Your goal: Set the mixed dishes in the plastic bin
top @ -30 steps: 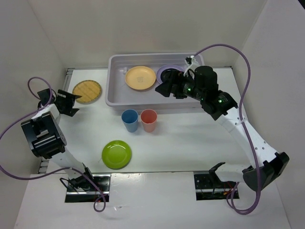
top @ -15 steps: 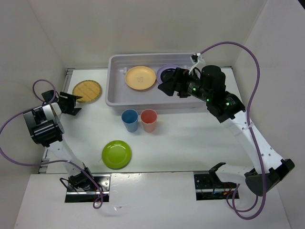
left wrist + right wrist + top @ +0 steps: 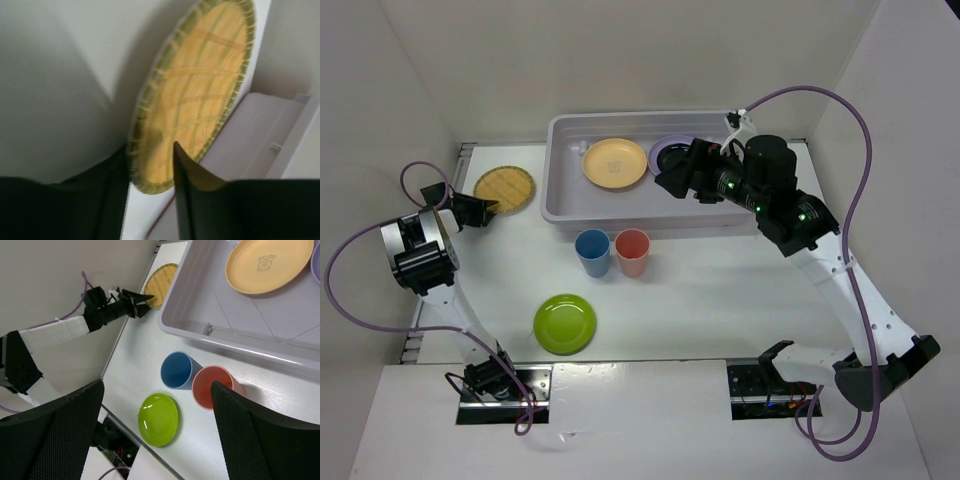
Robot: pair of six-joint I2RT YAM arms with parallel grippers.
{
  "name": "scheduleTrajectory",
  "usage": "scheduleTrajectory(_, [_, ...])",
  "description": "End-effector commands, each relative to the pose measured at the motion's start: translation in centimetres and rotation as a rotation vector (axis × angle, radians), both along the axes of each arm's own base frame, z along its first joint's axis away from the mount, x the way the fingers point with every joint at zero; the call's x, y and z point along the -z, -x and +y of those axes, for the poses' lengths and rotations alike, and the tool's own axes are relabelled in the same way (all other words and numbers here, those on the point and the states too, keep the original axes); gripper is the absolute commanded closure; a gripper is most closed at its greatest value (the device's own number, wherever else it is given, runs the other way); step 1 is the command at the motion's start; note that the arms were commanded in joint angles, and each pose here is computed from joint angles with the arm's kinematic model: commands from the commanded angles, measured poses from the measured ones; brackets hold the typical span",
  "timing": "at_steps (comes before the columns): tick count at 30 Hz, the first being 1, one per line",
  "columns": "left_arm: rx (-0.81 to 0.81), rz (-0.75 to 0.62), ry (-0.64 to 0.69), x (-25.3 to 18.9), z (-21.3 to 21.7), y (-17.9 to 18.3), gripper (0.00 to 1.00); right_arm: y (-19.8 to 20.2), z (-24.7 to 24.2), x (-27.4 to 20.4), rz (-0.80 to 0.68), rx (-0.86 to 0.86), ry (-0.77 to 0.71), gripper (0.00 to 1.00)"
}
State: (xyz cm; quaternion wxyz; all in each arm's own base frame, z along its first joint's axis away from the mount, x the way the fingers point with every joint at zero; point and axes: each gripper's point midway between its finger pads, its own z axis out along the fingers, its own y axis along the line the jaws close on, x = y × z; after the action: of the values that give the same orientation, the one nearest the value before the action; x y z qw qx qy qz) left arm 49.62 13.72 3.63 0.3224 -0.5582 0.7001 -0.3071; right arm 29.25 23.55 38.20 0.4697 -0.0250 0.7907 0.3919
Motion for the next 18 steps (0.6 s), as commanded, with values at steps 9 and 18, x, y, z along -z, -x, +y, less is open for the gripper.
scheduleTrajectory(9, [-0.102, -0.066, -0.125, -6.2, 1.0, -0.2, 1.0, 1.9, -1.9, -3.0, -0.071, 0.043, -0.03, 0.09])
scheduleTrajectory(18, [-0.063, -0.364, -0.23, -23.7, -0.1, 1.2, 1.0, 2.5, -2.4, -0.5, -0.028, 0.045, -0.017, 0.09])
